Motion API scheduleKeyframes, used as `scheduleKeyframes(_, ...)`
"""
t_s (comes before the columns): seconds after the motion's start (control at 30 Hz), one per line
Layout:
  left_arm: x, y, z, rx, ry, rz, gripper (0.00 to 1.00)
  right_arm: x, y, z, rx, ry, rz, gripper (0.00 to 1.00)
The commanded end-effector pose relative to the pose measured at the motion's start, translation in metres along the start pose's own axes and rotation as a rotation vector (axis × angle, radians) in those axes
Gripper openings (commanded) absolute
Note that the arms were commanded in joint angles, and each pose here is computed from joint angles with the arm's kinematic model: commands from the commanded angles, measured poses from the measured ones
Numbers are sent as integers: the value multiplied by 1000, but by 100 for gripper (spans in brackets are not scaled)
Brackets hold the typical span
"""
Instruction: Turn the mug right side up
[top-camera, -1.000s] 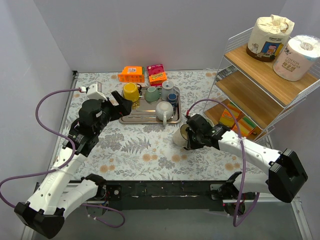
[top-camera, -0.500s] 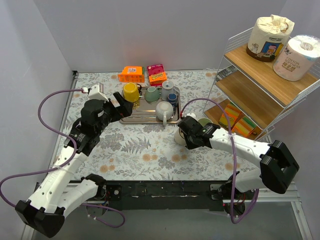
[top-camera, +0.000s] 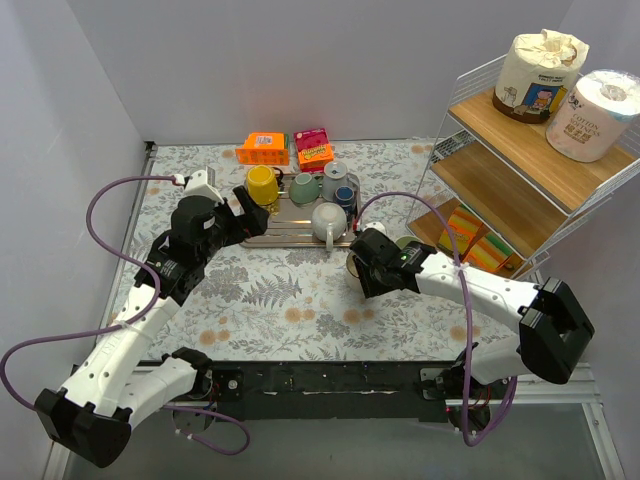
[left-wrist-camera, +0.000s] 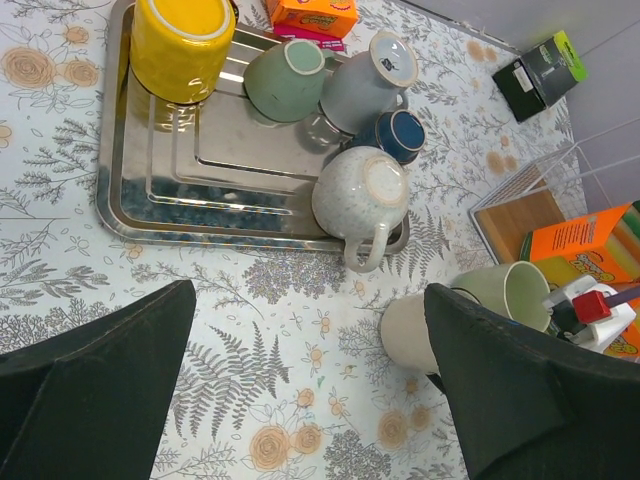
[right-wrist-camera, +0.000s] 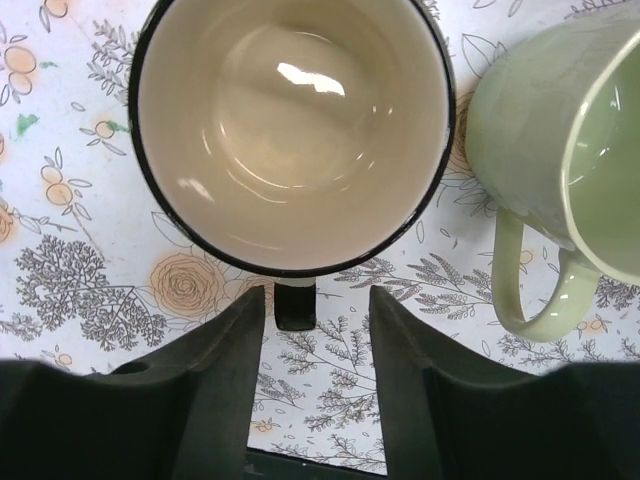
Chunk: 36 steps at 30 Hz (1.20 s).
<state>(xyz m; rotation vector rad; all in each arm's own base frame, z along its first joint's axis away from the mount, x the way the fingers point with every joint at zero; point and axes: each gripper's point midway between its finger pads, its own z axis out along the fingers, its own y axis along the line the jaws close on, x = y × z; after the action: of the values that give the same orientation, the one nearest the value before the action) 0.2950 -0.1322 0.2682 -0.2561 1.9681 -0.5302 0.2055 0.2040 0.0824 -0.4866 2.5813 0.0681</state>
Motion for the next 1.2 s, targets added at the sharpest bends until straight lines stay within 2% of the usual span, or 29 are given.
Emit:
scheduleKeyframes(0.0, 2, -4, -3, 29, 13, 29, 98, -18, 18, -16, -94, -44, 7, 58)
scheduleKeyframes(0.03, 5, -6, -1, 42, 26, 38, 98, -19, 23, -19, -122, -46, 9, 66)
scheduleKeyframes(0.13, 14, -11, 2, 73, 68, 45, 98, -28, 26, -36, -159, -81, 22, 77)
scheduleKeyframes(0.2, 18, -14, 4, 93, 92, 45, 98, -41, 28, -51, -189, -124, 44, 81)
scheduleKeyframes(0.23, 22, -16, 8, 99, 105, 44, 98, -43, 29, -57, -195, -130, 47, 86)
scheduleKeyframes(0.33, 28, -29, 13, 165, 144, 43, 98, -59, 27, -79, -205, -174, 93, 91)
scheduleKeyframes(0.5, 41, -44, 33, 243, 198, 35, 98, -85, 22, -106, -221, -271, 157, 91)
scheduleKeyframes(0.67, 61, -50, 57, 262, 245, -10, 98, -106, 5, -114, -216, -344, 190, 89)
scheduleKeyframes(0.77, 97, -73, 75, 276, 305, -2, 98, -118, -8, -109, -252, -354, 223, 87)
scheduleKeyframes(0.83, 109, -79, 95, 221, 324, 19, 93, -123, -21, -107, -291, -336, 274, 86)
scheduleKeyframes(1.03, 133, -78, 143, 67, 344, 94, 82, -125, -51, -96, -261, -357, 298, 84)
scheduleKeyframes(1.13, 146, -79, 158, 34, 352, 117, 74, -116, -50, -91, -278, -334, 289, 82)
scheduleKeyframes(1.17, 154, -78, 166, 19, 363, 134, 67, -114, -49, -92, -282, -336, 293, 82)
